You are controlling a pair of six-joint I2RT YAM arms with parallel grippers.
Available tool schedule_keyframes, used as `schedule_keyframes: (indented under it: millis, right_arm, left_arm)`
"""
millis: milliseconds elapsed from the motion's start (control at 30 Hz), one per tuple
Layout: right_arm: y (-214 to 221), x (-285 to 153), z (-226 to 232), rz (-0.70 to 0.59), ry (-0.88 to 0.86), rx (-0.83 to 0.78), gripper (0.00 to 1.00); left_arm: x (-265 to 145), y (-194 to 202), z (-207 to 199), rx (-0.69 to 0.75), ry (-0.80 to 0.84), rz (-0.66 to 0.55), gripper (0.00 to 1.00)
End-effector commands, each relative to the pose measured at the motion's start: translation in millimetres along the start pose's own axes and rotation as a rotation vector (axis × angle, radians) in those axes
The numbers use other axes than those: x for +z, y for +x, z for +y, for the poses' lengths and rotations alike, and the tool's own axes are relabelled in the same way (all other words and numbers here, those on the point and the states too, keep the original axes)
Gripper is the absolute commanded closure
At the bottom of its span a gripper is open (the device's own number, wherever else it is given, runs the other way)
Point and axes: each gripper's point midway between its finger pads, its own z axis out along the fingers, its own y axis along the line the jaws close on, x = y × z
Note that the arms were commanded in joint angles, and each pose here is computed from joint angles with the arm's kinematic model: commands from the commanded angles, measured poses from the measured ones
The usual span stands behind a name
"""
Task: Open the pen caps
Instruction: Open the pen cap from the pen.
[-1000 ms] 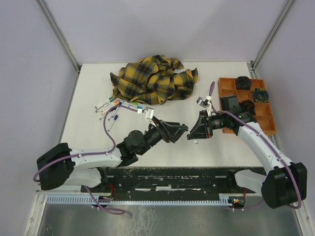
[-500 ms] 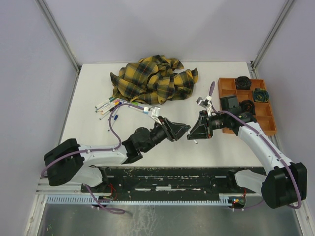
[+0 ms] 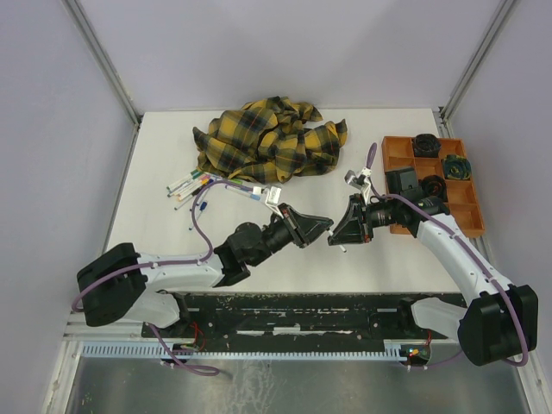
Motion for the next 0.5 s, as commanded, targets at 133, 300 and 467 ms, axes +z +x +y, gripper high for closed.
schedule_keyframes:
  millis: [133,300,467]
  right_arm:
    - [-15.0,-1.0,7.6,-0.015,-0.023,-0.075,1.00]
    - [-13.3,-0.4,4.7,-0.009,-0.017,-0.058,1.00]
    - [-11.0,0.0,-1.3,0.001,0.007,-0.036,1.00]
  left_arm:
    - [5.1,-53.9,-17.5,-0.030,0.072,-0.152,0.97]
    - [1.5,-122.8,-2.2,-0.006,0.018,-0.356,0.97]
    - [-5.4,-185.9,2.8,0.048,-0.022,-0.524,0.97]
